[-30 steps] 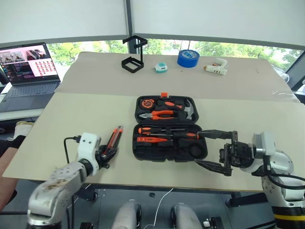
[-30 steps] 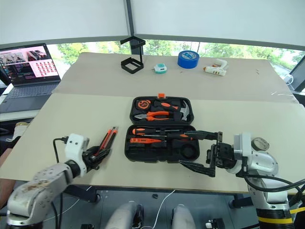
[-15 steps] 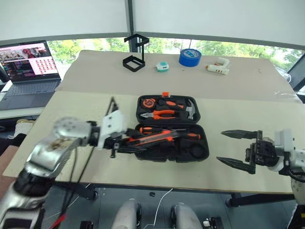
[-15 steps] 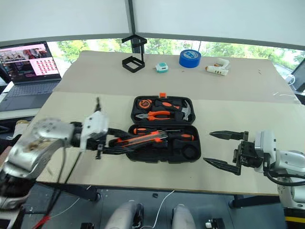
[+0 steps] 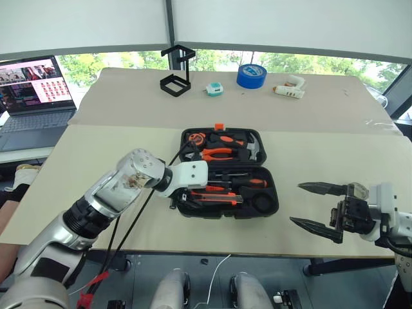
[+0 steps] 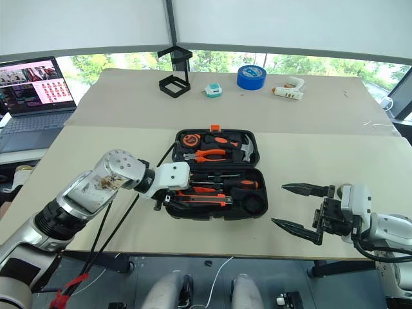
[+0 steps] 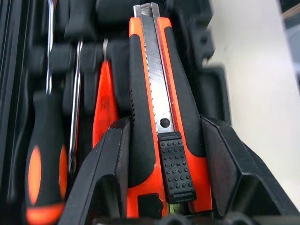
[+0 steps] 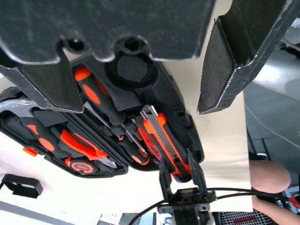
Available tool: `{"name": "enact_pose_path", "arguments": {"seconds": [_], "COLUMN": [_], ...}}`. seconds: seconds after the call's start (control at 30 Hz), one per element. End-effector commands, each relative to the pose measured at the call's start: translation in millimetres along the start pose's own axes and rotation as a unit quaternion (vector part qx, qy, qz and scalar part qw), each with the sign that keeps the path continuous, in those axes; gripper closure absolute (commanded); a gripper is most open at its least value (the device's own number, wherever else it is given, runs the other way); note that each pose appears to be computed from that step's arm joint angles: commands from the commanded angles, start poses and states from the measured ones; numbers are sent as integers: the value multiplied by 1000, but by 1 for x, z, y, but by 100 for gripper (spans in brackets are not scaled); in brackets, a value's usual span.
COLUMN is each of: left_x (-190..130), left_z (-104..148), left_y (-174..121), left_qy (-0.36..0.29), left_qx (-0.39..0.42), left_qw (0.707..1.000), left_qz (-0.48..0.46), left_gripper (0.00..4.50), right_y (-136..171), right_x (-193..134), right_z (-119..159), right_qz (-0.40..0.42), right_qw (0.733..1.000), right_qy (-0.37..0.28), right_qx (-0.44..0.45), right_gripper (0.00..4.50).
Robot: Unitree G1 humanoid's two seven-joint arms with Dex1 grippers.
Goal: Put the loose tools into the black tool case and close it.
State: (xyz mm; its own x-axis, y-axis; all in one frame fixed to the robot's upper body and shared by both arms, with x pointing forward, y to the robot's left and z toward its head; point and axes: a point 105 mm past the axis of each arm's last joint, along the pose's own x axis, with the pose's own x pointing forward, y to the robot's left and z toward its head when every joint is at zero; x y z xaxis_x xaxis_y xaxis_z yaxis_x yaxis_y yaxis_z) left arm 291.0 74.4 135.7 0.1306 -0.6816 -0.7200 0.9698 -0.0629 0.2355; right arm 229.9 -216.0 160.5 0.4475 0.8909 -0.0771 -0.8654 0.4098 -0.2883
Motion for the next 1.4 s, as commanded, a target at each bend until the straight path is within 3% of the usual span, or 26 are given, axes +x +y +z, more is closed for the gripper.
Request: {"name": "enact_pose_path", "arguments": {"seconds": [0.03, 0.6, 0.73, 0.8, 0.9, 0.93, 0.97, 1.0, 1.17, 1.27, 1.4], "left_x": [0, 25, 31, 29, 20, 15, 10, 4, -21, -25, -16], "left_z": [5, -3, 0, 5, 12, 17, 21, 24, 25, 19, 16], "left_y": [-2, -3, -3, -1, -2, 1, 4, 9, 17, 14, 3], "left_qy": [-8, -12, -40, -62, -102, -124, -143, -160, -221, -235, -253], "left_qx": [11, -4, -25, -34, -27, -20, -14, -12, 13, 11, 7], "left_qw": [1000, 1000, 999, 997, 994, 992, 989, 987, 974, 971, 967], "left_qz": [2, -3, -7, -1, -6, 1, 13, 27, 52, 49, 35], "left_gripper": [273, 273, 273, 173, 72, 53, 6, 2, 2, 80, 233], "right_y": [-2, 0, 0, 0, 1, 1, 1, 2, 1, 0, 0], "right_x": [-1, 6, 9, 10, 10, 10, 10, 11, 12, 11, 10], "right_z": [12, 15, 15, 15, 15, 15, 14, 14, 12, 11, 9], "right_qz": [-7, -6, -7, -7, -8, -8, -8, -8, -10, -14, -17], "right_qw": [1000, 1000, 1000, 1000, 1000, 1000, 1000, 1000, 1000, 1000, 1000], "right_qy": [-11, -12, -13, -14, -14, -14, -15, -15, -15, -15, -14], "right_qx": [-17, -10, -7, -5, -3, -2, -1, 0, 4, 6, 8], "right_gripper": [0, 0, 0, 0, 0, 0, 0, 0, 0, 0, 0]}}
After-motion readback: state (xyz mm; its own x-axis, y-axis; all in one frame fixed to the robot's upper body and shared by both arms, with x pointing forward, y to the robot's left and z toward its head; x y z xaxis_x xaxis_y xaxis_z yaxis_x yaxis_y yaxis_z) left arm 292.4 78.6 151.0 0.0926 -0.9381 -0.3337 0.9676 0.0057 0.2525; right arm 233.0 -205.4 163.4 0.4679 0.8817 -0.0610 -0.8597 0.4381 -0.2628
